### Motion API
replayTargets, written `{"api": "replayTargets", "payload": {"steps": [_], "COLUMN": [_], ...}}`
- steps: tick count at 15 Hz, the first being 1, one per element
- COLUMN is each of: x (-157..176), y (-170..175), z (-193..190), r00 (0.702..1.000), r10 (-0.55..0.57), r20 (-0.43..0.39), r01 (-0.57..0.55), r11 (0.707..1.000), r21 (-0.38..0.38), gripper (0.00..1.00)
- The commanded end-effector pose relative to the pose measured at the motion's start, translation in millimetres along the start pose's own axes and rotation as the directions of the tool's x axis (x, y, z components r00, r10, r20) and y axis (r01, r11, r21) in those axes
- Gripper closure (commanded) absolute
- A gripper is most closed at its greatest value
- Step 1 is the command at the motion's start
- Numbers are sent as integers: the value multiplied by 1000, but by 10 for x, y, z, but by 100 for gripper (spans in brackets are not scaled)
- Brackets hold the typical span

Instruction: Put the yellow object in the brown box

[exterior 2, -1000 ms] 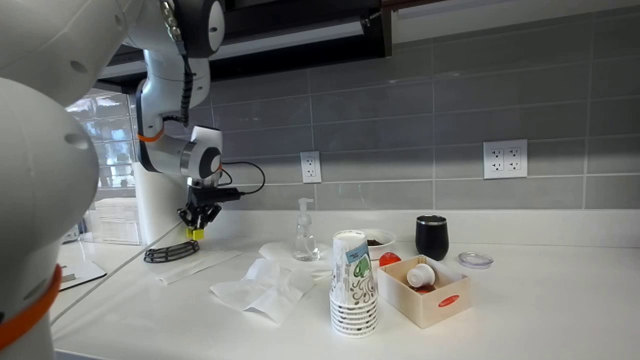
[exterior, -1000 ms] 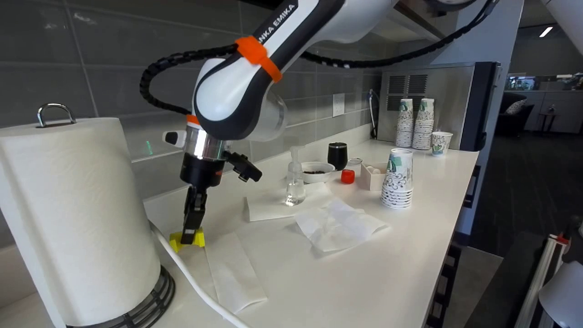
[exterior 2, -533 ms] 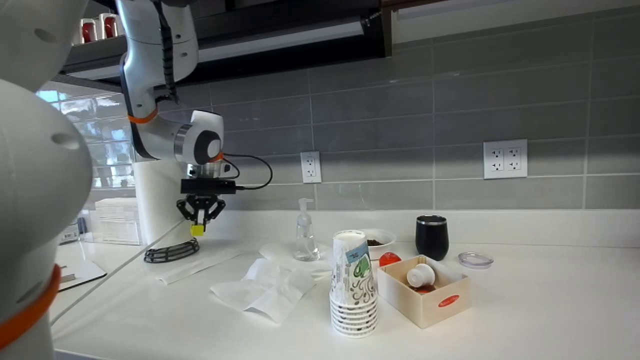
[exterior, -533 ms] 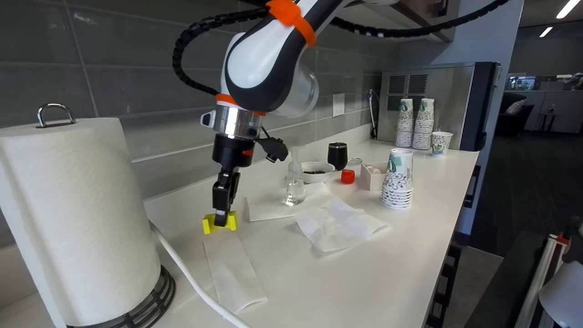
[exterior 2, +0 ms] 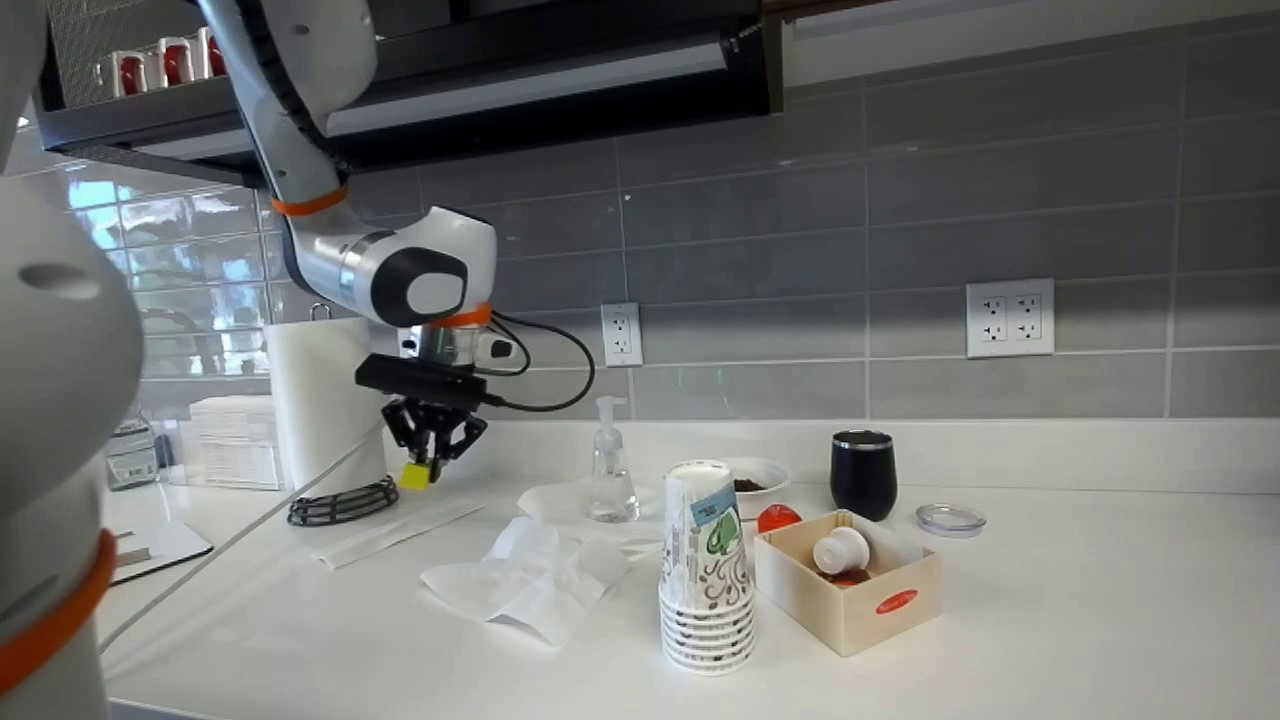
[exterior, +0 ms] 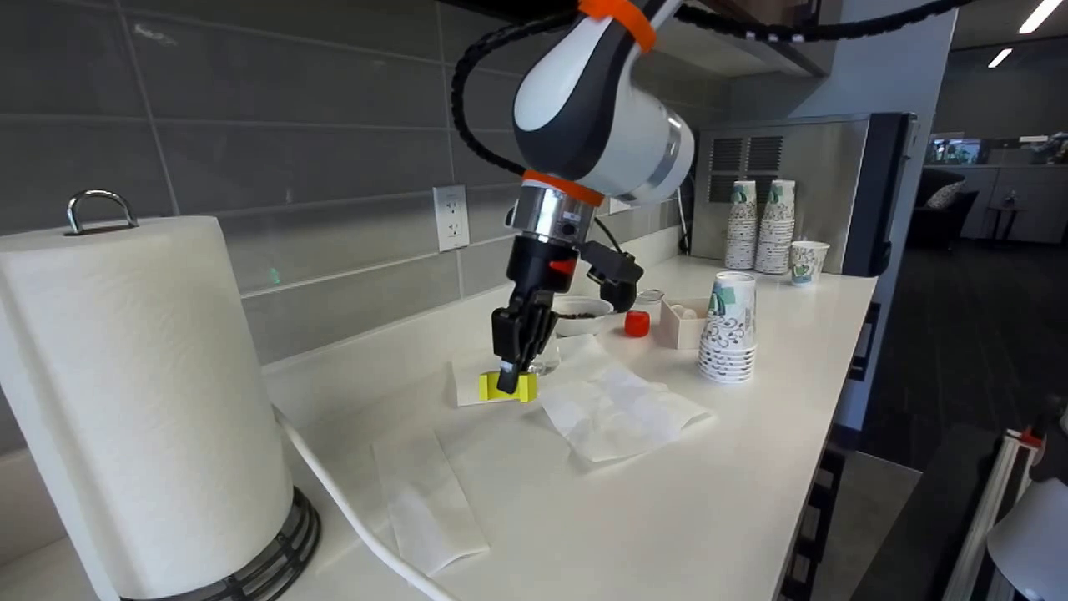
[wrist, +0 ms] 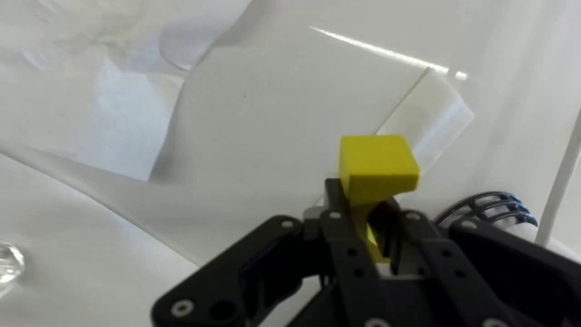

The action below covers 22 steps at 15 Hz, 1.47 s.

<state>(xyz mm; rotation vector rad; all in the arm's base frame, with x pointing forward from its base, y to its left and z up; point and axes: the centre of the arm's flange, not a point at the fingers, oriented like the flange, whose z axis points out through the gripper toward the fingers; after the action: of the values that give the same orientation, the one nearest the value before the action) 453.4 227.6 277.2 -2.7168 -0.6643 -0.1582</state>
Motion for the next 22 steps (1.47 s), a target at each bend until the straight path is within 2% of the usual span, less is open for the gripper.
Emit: {"api": "replayTargets", "payload": {"steps": [1, 5, 9, 12, 16, 17, 19, 22], "x": [-502, -655, -798, -891, -1067, -1129, -1282, -1466], "y": [232, 688, 1170, 1477, 1788, 1870, 2020, 2275], "z": [-503, -866, -1289, -1609, -2046, -2121, -2257, -2352], "r00": [978, 910, 803, 711, 585, 552, 495, 430], "r10": [184, 379, 542, 632, 716, 736, 762, 781], "r20": [-94, -170, -247, -310, -380, -392, -417, -453], "r01": [-185, -386, -567, -679, -799, -826, -866, -903], "r11": [983, 923, 823, 731, 590, 547, 469, 383], "r21": [2, -6, -35, -67, -116, -137, -173, -198], "gripper": [95, 95, 95, 95, 95, 95, 95, 95]}}
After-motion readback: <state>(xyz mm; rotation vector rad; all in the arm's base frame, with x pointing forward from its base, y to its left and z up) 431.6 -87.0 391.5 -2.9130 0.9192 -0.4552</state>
